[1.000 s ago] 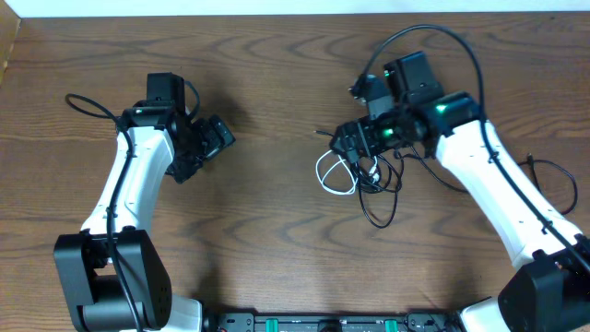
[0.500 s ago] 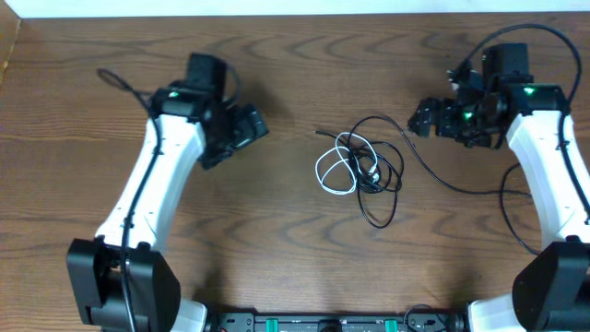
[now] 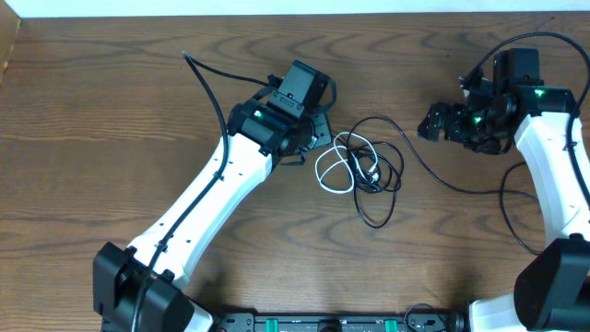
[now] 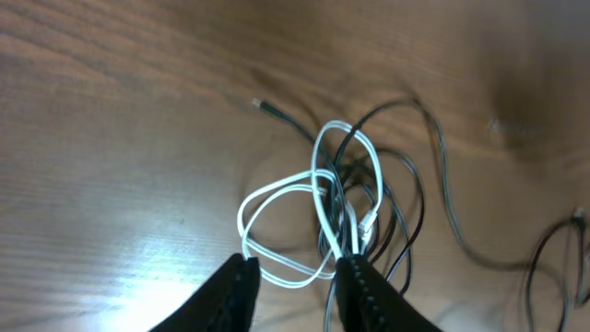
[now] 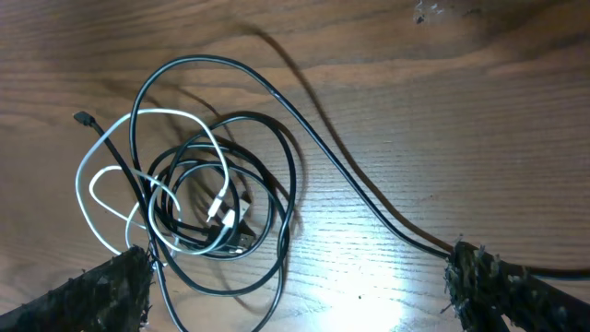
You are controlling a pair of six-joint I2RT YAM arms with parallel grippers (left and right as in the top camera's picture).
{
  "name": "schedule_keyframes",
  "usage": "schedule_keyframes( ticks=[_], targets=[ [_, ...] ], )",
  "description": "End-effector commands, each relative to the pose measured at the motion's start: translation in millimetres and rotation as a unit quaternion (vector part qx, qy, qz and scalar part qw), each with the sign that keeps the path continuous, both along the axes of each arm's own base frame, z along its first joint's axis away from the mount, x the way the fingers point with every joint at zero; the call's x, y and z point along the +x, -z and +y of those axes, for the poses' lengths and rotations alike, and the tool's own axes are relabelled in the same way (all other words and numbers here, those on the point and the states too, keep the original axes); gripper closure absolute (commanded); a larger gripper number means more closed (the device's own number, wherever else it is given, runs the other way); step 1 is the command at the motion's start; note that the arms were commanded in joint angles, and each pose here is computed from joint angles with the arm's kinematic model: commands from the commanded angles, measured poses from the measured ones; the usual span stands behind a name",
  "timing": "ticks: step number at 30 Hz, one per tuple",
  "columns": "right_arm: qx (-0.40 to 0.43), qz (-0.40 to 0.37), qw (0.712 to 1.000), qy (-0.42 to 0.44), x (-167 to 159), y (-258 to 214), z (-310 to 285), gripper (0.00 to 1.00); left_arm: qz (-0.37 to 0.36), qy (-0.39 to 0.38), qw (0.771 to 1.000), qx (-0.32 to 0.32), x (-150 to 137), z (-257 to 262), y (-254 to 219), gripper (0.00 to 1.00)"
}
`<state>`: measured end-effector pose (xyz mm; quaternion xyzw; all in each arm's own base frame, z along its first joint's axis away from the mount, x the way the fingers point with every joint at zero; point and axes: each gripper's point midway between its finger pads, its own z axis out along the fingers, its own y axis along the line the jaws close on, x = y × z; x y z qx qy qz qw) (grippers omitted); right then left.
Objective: Untangle cables
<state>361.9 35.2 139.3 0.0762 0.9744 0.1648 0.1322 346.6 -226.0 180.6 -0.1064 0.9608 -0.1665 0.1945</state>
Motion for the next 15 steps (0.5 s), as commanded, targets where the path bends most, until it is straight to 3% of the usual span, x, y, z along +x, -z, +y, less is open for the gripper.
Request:
schedule_keyframes(
  ticks=[1, 7, 15],
  targets=[
    [0.001, 0.002, 1.000, 0.002, -2.4, -0.5, 2.5, 0.01, 0.001, -0.052, 0.998, 0.019, -0.5, 2.1, 17.6, 0.66],
    [0.001, 0.002, 1.000, 0.001, -2.5, -0.5, 3.1, 0.01, 0.031, -0.042, 0.998, 0.033, -4.2, -23.6, 59.6, 0.59],
    [0.001, 0.003, 1.000, 0.001, -2.9, -0.3, 3.2, 0.01, 0.051, -0.021, 0.997, 0.057, -5.4, -45.9, 104.7, 0.58]
  ],
)
